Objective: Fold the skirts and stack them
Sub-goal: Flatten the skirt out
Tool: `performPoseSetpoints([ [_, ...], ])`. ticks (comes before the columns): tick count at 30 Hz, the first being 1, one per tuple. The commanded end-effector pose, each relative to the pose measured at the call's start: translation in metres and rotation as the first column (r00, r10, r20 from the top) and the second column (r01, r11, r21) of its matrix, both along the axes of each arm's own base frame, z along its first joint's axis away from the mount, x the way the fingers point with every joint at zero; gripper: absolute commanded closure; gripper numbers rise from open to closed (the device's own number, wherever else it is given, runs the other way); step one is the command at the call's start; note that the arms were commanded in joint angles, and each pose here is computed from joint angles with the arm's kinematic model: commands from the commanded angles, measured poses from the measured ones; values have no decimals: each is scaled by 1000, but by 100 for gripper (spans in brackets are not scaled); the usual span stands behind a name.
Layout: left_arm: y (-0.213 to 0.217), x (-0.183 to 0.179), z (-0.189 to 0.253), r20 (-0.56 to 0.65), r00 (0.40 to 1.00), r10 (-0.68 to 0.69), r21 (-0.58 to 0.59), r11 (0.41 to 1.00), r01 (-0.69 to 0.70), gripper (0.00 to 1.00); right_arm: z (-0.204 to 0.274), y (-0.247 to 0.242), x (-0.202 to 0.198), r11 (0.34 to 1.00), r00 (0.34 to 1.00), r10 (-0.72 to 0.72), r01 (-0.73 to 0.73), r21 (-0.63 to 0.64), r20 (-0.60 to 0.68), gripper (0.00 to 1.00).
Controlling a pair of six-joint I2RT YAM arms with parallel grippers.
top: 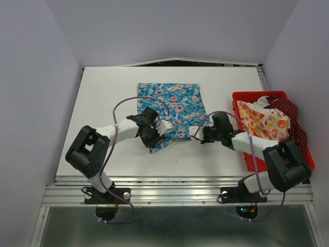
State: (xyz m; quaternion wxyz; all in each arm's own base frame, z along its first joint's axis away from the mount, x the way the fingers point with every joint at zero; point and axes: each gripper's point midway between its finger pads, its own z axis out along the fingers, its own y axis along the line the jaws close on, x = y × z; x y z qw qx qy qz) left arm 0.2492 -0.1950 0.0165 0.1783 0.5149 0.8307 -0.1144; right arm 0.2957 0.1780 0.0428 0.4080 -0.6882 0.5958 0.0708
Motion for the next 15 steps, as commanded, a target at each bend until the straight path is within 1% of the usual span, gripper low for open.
performPoseSetpoints([
  [1, 18, -17, -8, -54, 998, -9, 76, 997, 13, 55, 21, 5, 28, 1000, 989, -23, 21, 16, 148, 99],
  [2, 20, -16, -7, -45, 999, -11, 82, 997, 14, 52, 24, 5, 28, 999, 989, -31, 28, 20, 147, 99],
  [4, 22, -15, -1, -29, 1000, -8, 86, 996, 11, 48, 32, 5, 31, 999, 987, -46, 42, 34, 153, 99],
  [5, 25, -14, 0, -19, 1000, -5, 96, 995, 7, 44, 35, 5, 31, 998, 987, -49, 45, 35, 152, 99],
  [8, 30, -13, 5, 2, 1000, -6, 105, 994, 5, 38, 44, 6, 33, 997, 987, -65, 58, 50, 144, 99],
  [12, 34, -11, 11, 19, 1000, 3, 103, 995, -5, 36, 51, 7, 33, 997, 987, -65, 57, 55, 146, 99],
  [15, 35, -7, 16, 24, 1000, 13, 87, 996, -15, 33, 51, 6, 35, 997, 987, -69, 62, 49, 145, 99],
])
